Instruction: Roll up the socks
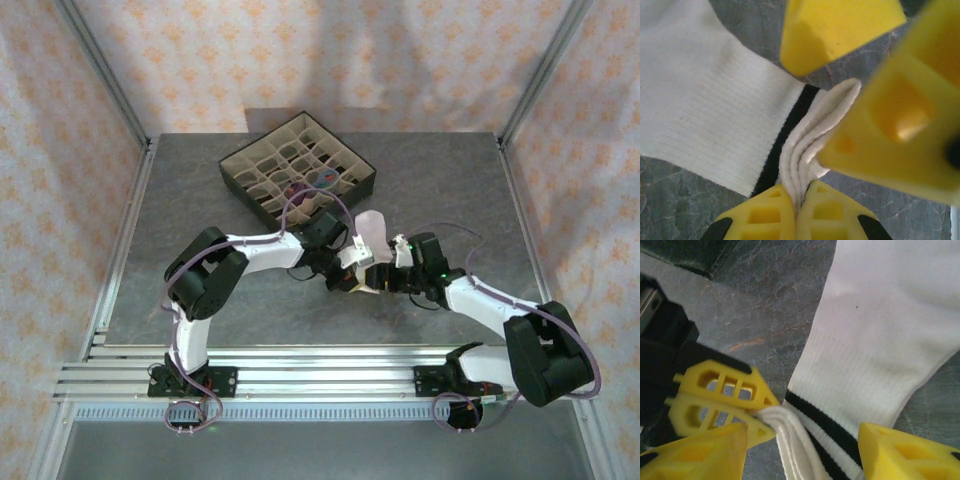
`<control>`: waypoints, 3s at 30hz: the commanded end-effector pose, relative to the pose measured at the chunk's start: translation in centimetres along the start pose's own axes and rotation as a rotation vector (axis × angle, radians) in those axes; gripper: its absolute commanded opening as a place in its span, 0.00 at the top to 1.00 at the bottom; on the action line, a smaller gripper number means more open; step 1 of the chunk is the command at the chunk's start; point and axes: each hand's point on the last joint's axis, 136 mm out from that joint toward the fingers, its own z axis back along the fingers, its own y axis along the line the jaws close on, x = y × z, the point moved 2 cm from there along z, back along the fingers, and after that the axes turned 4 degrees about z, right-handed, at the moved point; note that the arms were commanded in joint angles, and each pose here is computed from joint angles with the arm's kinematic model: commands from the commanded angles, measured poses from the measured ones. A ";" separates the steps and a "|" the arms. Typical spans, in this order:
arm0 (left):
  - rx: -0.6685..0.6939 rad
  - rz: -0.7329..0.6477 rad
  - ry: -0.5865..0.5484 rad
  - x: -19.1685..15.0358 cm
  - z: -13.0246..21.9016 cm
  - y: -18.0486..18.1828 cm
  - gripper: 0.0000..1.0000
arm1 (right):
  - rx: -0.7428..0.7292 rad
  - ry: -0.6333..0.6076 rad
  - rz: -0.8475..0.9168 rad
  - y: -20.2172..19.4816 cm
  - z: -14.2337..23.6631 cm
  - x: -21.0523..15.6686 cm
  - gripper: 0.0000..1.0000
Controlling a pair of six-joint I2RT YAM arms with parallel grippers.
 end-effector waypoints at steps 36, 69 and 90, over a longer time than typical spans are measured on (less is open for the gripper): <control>0.232 -0.195 -0.188 1.5 4.5 1.7 0.80 | -0.467 0.343 -0.143 -6.6 -2.9 0.3 0.96; 0.567 -0.837 -0.155 0.5 -2.1 1.6 0.66 | -0.248 0.458 -0.338 -5.7 -3.8 -0.3 0.98; 0.070 -0.613 0.126 -1.0 -0.9 -2.1 1.00 | -0.070 0.186 -0.331 -3.6 2.0 3.2 0.55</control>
